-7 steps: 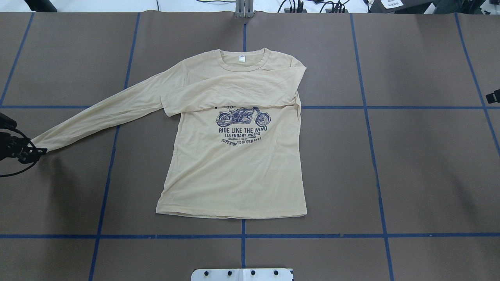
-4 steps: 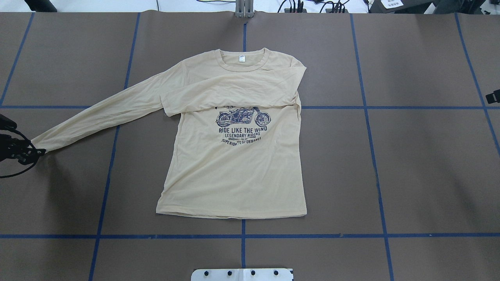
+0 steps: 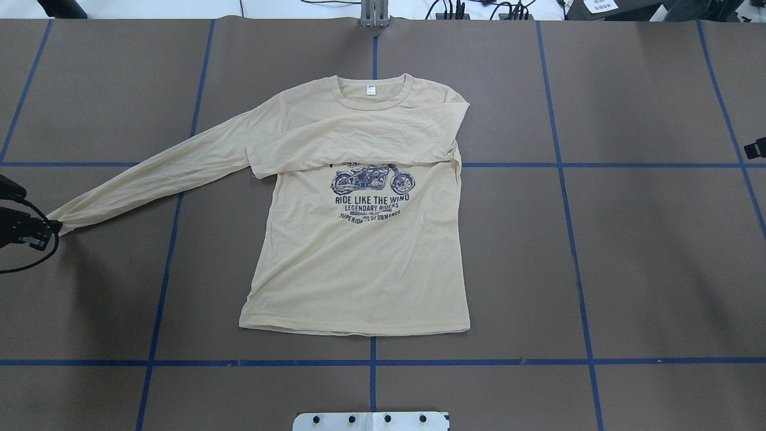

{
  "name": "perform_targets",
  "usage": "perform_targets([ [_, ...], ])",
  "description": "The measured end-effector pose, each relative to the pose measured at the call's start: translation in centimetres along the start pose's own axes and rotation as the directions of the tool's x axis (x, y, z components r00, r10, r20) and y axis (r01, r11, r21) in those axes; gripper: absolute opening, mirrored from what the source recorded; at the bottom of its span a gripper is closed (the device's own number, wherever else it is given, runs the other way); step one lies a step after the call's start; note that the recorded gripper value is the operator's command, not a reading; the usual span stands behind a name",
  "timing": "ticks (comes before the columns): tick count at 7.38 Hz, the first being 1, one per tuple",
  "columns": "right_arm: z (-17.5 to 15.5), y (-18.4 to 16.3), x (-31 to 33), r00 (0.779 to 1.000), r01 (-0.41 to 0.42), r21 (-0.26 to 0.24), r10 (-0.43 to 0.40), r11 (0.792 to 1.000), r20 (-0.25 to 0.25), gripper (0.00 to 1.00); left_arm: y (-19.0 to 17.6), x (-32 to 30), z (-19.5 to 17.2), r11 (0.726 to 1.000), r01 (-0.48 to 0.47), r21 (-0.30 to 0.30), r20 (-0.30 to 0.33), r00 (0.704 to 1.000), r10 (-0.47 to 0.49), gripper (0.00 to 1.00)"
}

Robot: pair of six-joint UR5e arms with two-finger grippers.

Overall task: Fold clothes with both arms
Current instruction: 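Carry the sleeve with the left gripper across the shirt body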

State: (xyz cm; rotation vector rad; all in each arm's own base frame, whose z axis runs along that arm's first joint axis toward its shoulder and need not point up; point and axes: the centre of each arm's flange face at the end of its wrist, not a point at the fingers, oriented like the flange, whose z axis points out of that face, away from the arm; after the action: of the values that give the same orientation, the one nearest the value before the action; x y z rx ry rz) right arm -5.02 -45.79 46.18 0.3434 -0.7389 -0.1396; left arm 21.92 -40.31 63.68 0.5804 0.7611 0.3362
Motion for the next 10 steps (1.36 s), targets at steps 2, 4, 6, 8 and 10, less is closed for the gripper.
perform_targets([
  [2,0.0,0.0,0.0,1.000,-0.001,0.000,0.001,1.000,0.001,1.00,-1.1,1.0,-1.1,0.999,-0.035,0.021,-0.032,0.999,0.036,0.00],
  [4,0.0,0.0,0.0,1.000,-0.002,0.000,0.002,1.000,0.001,1.00,-3.2,3.1,-2.6,0.999,-0.045,0.013,-0.094,0.994,0.046,0.00],
  [6,0.1,0.0,0.0,1.000,-0.003,-0.001,0.003,1.000,0.001,1.00,-10.4,7.7,-4.1,0.999,-0.038,-0.025,-0.099,0.994,0.036,0.00],
  [8,0.1,-0.1,0.0,1.000,-0.003,-0.001,0.003,1.000,0.001,1.00,-23.1,15.8,-6.3,0.997,-0.020,-0.074,-0.080,0.997,0.014,0.00],
  [10,0.2,-0.1,0.1,1.000,-0.005,-0.002,0.005,1.000,0.001,1.00,-34.2,24.6,-9.3,0.991,0.007,-0.135,-0.065,0.998,-0.016,0.00],
])
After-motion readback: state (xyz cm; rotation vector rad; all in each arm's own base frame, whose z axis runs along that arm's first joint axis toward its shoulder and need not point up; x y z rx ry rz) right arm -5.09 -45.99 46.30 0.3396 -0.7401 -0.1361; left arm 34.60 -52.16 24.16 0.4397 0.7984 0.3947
